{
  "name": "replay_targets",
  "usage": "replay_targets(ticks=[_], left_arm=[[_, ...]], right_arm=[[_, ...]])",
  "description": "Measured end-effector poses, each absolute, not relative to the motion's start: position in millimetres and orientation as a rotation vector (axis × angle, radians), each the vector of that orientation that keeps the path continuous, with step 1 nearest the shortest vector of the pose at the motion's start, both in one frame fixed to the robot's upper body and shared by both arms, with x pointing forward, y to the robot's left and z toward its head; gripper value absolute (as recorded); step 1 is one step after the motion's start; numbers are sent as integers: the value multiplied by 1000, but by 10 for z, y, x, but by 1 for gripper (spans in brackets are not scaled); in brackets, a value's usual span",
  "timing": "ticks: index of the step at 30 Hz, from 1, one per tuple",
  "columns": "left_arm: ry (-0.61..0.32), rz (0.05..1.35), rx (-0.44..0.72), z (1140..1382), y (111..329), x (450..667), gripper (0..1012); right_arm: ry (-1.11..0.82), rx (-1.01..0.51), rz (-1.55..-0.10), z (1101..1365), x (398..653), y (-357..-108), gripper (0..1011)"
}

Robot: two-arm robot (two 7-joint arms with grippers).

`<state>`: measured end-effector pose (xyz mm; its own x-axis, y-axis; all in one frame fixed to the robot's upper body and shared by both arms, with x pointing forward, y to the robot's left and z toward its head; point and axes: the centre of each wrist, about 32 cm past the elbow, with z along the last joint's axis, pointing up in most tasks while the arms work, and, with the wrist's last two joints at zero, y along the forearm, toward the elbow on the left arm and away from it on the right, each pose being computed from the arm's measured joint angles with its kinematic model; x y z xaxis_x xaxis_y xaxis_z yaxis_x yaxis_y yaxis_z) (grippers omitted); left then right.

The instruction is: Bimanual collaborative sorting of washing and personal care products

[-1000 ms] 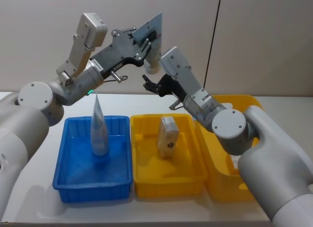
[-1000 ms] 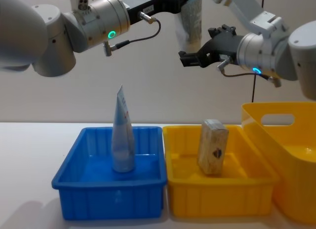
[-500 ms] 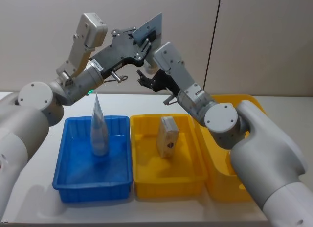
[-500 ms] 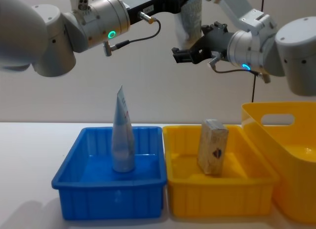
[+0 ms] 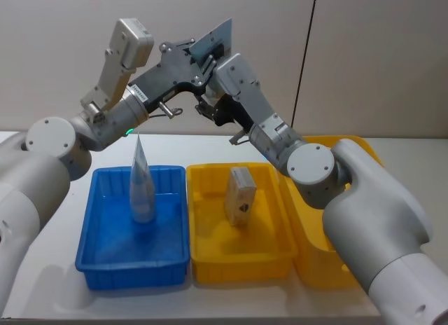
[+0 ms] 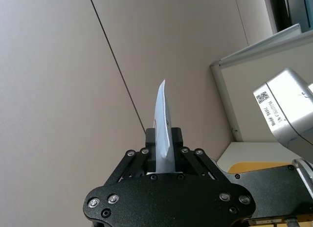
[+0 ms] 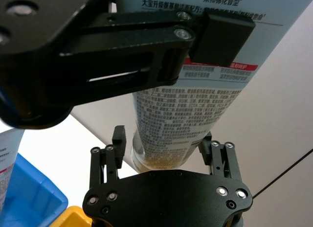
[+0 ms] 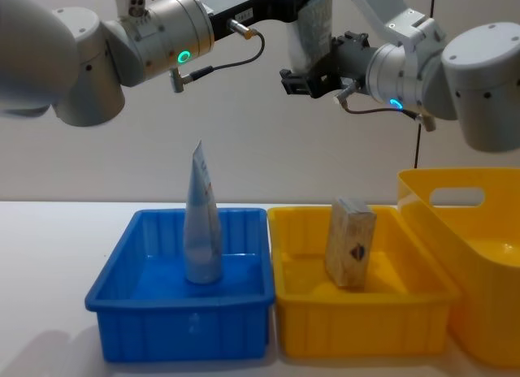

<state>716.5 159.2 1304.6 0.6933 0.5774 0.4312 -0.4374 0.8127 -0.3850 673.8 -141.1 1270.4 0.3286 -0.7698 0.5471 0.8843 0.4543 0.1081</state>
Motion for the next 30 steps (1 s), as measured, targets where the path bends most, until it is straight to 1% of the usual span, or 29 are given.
replay_targets(ticks=[2,3,4,5,7,9,11,13,30], left_arm=[[-568,574,-262,13046,1592,7165,163],[-568,574,-262,13046,1592,7165,163],[-568,574,-262,13046,1592,7165,163],[-568,574,-262,13046,1592,7165,163],[-568,574,-262,13046,1592,7165,163],[-568,574,-262,13046,1592,7165,163],[-568,574,-262,13046,1592,7165,163],[-568,574,-262,13046,1592,7165,163],[-568,574,-262,13046,1592,7165,163]], right_arm=[[-581,-224,-1095,12705,6740,-1408,859],[-581,-223,-1096,12706,6743,-1405,817],[-581,-223,-1097,12708,6744,-1405,805],[-581,-222,-1097,12710,6745,-1403,759],[-580,-221,-1097,12710,6746,-1399,728],[-580,-220,-1097,12713,6748,-1395,658],[-580,-220,-1098,12714,6749,-1392,629],[-580,-219,-1098,12714,6751,-1389,616],[-580,-217,-1100,12718,6756,-1383,615]])
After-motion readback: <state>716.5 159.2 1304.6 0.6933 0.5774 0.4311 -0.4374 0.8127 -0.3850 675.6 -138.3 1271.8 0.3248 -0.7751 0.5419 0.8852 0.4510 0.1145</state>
